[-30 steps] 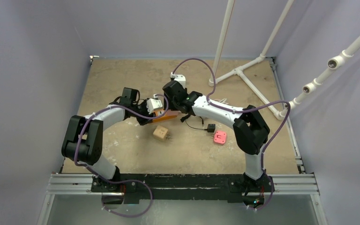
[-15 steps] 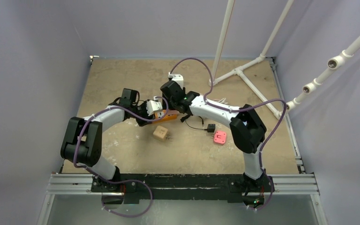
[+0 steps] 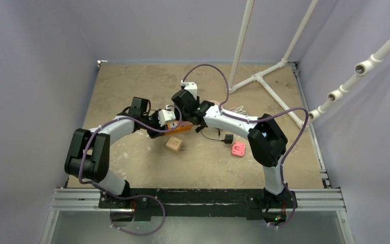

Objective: Insert the plug
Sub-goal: Move the socket to the center of the board.

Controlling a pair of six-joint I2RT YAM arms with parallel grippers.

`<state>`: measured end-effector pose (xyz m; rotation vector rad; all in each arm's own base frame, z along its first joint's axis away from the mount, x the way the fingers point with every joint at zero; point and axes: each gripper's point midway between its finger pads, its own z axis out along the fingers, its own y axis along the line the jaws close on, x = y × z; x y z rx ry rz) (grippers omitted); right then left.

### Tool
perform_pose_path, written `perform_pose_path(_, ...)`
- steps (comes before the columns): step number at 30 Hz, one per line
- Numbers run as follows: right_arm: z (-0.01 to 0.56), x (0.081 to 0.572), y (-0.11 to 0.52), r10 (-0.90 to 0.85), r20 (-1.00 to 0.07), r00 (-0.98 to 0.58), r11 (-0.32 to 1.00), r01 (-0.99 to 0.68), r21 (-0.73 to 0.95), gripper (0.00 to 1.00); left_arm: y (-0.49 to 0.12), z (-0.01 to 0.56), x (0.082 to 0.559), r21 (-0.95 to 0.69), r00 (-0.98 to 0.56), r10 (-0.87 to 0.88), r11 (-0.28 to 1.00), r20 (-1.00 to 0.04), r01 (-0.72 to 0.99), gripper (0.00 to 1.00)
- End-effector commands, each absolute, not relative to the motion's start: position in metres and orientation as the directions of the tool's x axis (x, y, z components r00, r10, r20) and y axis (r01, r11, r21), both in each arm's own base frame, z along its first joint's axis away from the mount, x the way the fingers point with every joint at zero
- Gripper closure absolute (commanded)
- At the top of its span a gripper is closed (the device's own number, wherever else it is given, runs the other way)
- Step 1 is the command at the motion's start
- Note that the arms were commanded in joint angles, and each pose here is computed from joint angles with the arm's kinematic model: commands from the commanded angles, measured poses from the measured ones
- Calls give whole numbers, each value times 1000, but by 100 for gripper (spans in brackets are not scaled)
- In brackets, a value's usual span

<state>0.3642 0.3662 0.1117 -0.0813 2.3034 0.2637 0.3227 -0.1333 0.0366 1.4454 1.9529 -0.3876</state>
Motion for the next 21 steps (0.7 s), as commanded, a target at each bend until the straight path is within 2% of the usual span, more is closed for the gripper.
perform_pose_path(1,133,361,369,68,-766,-639,974,-123,189,100,-128,41,320,152,-188,728,375,-659,915,73)
perform_pose_path(17,147,355,365,78,-789,-609,977,-110,182,100,-124,43,316,164,-190,738,378,-647,911,76)
perform_pose_path(21,135,352,366,64,-774,-630,977,-117,176,100,-123,43,315,164,-193,737,382,-647,910,77)
